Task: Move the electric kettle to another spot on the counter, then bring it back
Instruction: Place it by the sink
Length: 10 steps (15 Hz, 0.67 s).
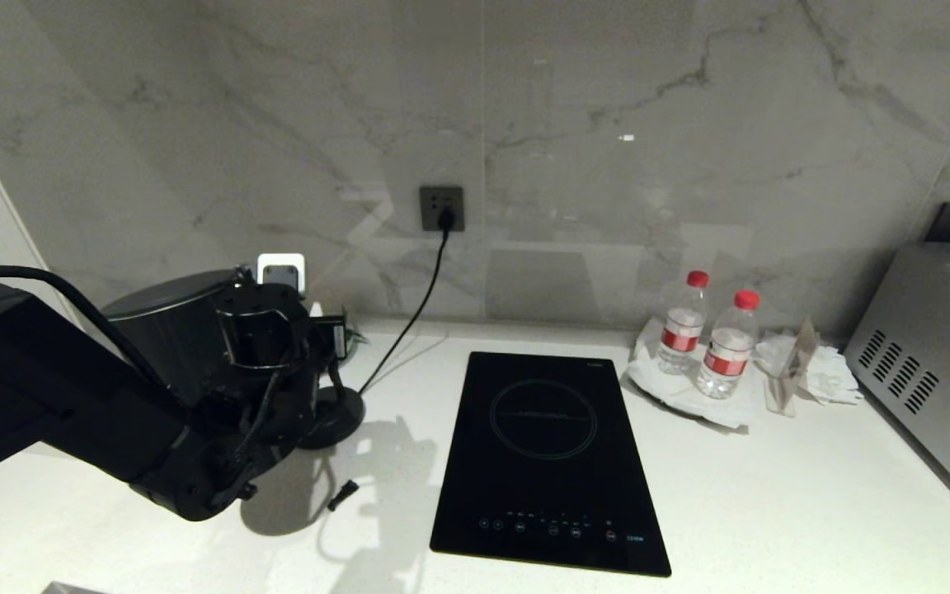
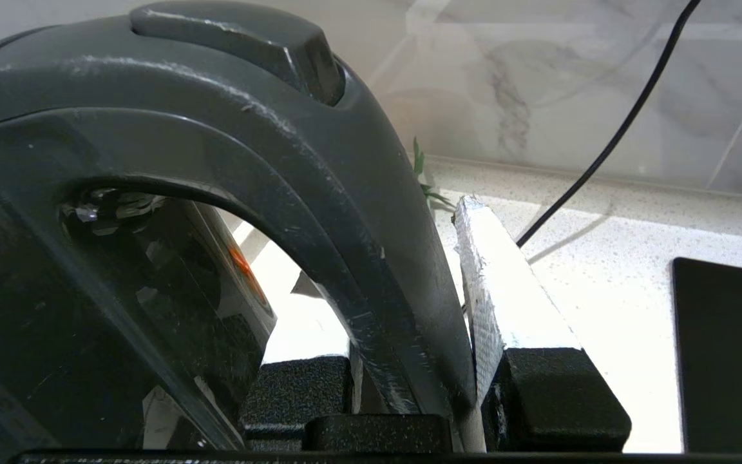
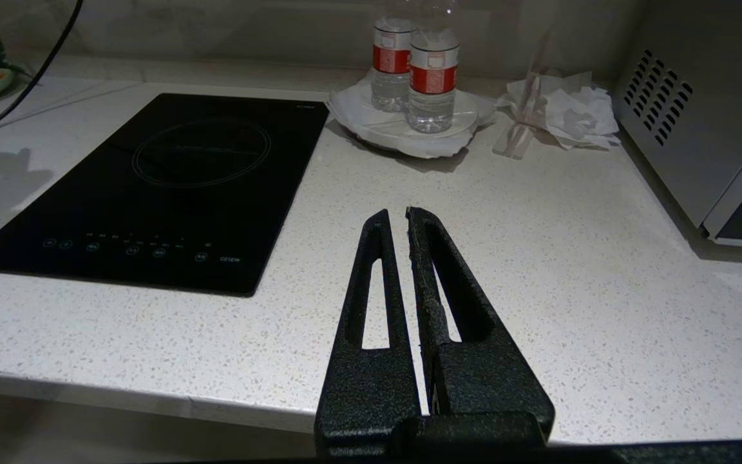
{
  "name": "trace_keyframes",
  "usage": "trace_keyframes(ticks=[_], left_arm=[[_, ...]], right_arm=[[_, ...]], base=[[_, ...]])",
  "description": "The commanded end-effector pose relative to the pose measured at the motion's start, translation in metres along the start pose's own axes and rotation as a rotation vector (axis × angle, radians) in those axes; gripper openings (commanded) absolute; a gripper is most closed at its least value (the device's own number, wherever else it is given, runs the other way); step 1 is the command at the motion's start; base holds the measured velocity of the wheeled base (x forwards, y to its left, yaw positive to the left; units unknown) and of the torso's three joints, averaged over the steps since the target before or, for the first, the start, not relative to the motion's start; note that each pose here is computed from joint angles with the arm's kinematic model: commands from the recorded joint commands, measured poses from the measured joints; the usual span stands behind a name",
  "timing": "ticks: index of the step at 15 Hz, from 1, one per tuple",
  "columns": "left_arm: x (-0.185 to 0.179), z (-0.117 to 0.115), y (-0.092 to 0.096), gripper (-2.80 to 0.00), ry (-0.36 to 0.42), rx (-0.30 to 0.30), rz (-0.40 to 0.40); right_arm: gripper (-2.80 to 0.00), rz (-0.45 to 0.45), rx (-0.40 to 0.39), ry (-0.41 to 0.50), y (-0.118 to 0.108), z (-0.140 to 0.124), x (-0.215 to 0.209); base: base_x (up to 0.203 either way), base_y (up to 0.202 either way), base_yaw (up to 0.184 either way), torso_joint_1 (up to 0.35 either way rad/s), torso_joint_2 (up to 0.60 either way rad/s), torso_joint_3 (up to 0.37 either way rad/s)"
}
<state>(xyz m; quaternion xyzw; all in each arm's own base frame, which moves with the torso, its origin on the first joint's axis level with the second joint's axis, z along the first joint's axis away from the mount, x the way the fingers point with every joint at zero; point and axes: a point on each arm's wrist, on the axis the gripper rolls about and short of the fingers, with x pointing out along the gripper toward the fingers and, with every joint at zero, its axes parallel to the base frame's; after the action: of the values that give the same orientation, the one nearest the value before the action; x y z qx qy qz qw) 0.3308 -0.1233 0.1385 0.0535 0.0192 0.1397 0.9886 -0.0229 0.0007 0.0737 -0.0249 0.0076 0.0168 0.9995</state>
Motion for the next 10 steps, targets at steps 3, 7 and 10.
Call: trace_keyframes(ticks=[3, 7, 10], left_arm=[[0.000, 0.000, 0.001, -2.80, -0.003, -0.002, 0.007], [0.002, 0.001, 0.009, -2.80, -0.002, -0.003, 0.028], [0.004, 0.000, 0.017, -2.80, 0.003, -0.002, 0.049]], right_arm=[[-2.80, -0.001, 0.001, 0.001, 0.000, 0.000, 0.000], [-2.80, 0.001, -0.001, 0.001, 0.000, 0.000, 0.000], [-2.80, 0.001, -0.001, 0.001, 0.000, 0.000, 0.000]], base=[[0.000, 0.000, 0.000, 0.000, 0.00, 0.000], [0.000, 0.000, 0.000, 0.000, 0.00, 0.000], [0.000, 0.000, 0.000, 0.000, 0.00, 0.000]])
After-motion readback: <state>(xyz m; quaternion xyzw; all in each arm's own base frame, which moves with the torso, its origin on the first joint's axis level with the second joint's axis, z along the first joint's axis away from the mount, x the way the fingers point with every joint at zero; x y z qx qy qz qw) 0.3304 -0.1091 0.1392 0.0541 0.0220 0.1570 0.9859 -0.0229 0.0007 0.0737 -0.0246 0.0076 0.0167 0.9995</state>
